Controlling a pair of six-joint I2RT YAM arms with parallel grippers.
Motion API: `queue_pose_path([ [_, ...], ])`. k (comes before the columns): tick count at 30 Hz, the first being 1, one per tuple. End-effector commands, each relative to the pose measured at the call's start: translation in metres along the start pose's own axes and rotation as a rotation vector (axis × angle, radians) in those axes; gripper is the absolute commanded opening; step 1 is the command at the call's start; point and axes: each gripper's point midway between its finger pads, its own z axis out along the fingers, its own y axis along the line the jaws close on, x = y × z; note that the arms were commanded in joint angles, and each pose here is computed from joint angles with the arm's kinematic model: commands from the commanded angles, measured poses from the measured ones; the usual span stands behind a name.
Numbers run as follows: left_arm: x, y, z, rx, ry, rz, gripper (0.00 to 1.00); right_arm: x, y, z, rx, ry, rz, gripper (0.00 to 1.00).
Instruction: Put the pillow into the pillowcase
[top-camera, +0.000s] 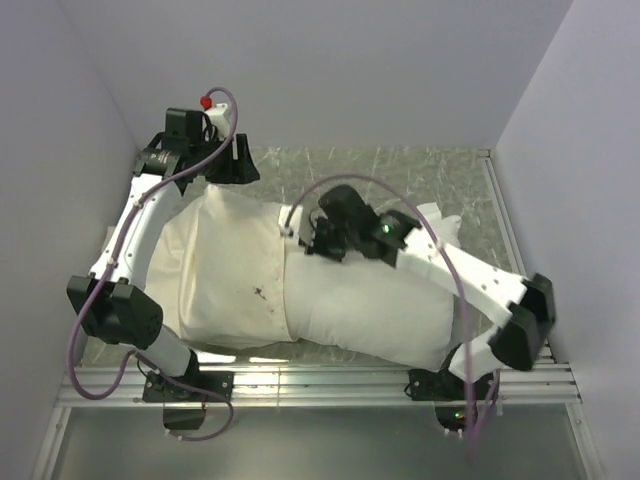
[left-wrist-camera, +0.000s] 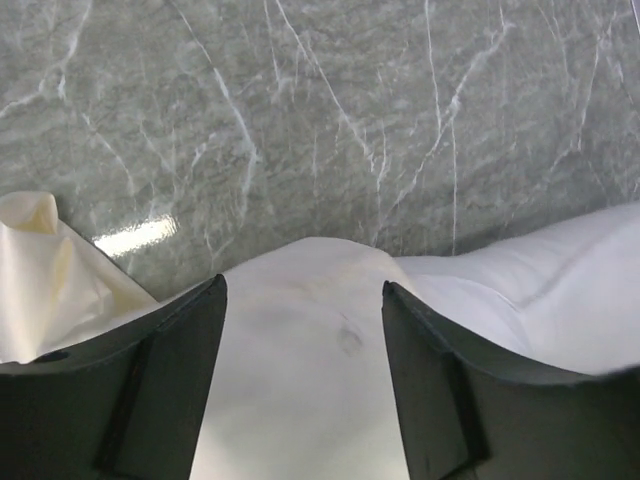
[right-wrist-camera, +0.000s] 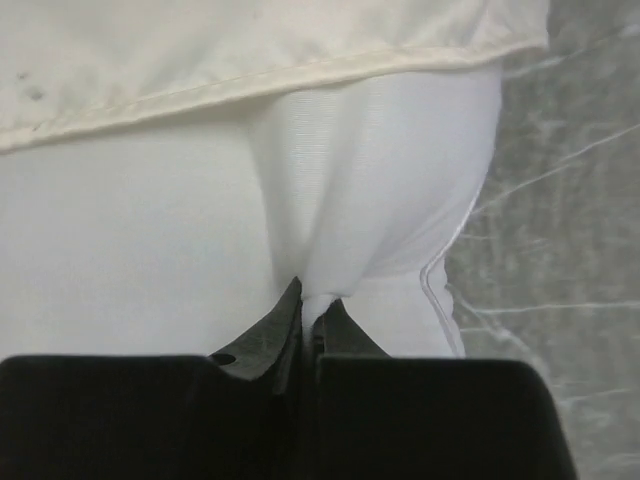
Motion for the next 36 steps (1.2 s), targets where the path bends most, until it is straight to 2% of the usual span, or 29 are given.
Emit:
queue_pose_path([
  [1, -0.010, -0.019, -0.032, 0.046, -0.026, 0.047, 0.68, -0.044, -0.009, -0.044, 0.318, -0.171, -0.272, 0.00],
  [2, -0.005, -0.021, -0.035, 0.060, -0.019, 0.051, 0.67, -0.052, -0.007, -0.049, 0.364, -0.211, -0.300, 0.00],
  [3, -0.004, -0.024, -0.039, 0.071, -0.025, 0.054, 0.67, -0.039, 0.004, -0.043, 0.369, -0.190, -0.326, 0.00],
  [5, -0.006, -0.035, -0.055, 0.104, -0.070, 0.073, 0.67, -0.046, 0.014, -0.055, 0.446, -0.213, -0.390, 0.00],
  [7, -0.006, -0.048, -0.071, 0.143, -0.096, 0.084, 0.67, -0.029, 0.026, -0.049, 0.460, -0.171, -0.456, 0.00],
  [11, 0.018, -0.063, -0.079, 0.197, -0.016, 0.070, 0.67, -0.015, 0.053, -0.037, 0.467, -0.146, -0.573, 0.00],
  [15, 0.035, -0.090, -0.080, 0.244, 0.040, 0.147, 0.71, -0.021, 0.067, -0.035, 0.480, -0.164, -0.642, 0.00],
  [20, 0.037, -0.090, -0.070, 0.163, 0.059, 0.223, 0.75, -0.032, 0.075, -0.039, 0.522, -0.181, -0.710, 0.00],
  [22, 0.046, -0.089, -0.063, 0.152, 0.106, 0.240, 0.74, -0.033, 0.081, -0.038, 0.521, -0.181, -0.734, 0.00],
  [31, 0.073, -0.098, -0.051, 0.090, 0.156, 0.358, 0.74, -0.035, 0.092, -0.034, 0.501, -0.183, -0.765, 0.00],
  [36, 0.079, -0.094, -0.040, 0.040, 0.191, 0.375, 0.68, -0.040, 0.093, -0.037, 0.504, -0.188, -0.775, 0.00],
])
